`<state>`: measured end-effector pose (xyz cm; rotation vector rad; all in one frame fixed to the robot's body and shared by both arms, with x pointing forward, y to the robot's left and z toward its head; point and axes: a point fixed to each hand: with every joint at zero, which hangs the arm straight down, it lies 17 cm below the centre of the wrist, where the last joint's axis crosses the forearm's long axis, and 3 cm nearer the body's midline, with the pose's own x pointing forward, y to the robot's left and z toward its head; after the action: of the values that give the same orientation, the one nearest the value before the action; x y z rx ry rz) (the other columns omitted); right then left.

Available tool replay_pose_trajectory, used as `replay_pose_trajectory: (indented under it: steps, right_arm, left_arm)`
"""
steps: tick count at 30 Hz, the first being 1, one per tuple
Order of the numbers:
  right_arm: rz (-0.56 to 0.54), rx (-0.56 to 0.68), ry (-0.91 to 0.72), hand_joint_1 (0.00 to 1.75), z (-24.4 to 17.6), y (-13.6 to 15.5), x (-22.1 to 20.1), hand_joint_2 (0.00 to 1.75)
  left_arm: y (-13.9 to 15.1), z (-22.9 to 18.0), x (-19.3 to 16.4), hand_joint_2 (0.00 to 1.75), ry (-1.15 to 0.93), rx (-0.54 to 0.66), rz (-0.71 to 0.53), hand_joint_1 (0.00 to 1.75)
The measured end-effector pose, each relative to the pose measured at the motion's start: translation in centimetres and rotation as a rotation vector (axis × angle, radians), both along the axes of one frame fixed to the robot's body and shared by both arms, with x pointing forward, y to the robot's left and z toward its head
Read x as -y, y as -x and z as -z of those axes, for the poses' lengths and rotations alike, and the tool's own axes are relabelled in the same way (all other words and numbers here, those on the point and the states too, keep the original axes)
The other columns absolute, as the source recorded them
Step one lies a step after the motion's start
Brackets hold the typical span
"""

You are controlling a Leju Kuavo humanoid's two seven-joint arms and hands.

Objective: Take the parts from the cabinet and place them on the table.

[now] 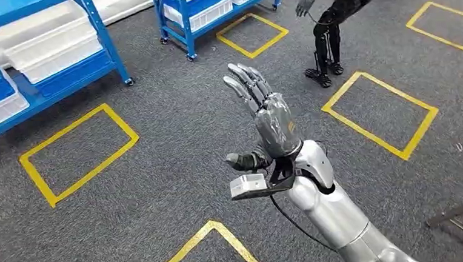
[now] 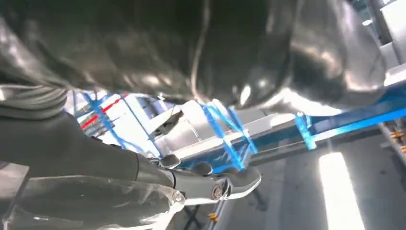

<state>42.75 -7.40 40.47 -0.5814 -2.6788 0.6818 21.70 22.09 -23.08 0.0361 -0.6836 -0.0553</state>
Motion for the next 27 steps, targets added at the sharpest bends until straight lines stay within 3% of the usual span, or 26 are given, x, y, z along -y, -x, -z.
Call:
replay_pose_trajectory:
  steps: [27]
  right_arm:
    - [0.001, -0.024, -0.014, 0.0, 1.2, -0.2, 0.4, 0.0]
  left_arm:
    - [-0.3, -0.1, -0.1, 0.0, 0.0, 0.012, -0.005, 0.0]
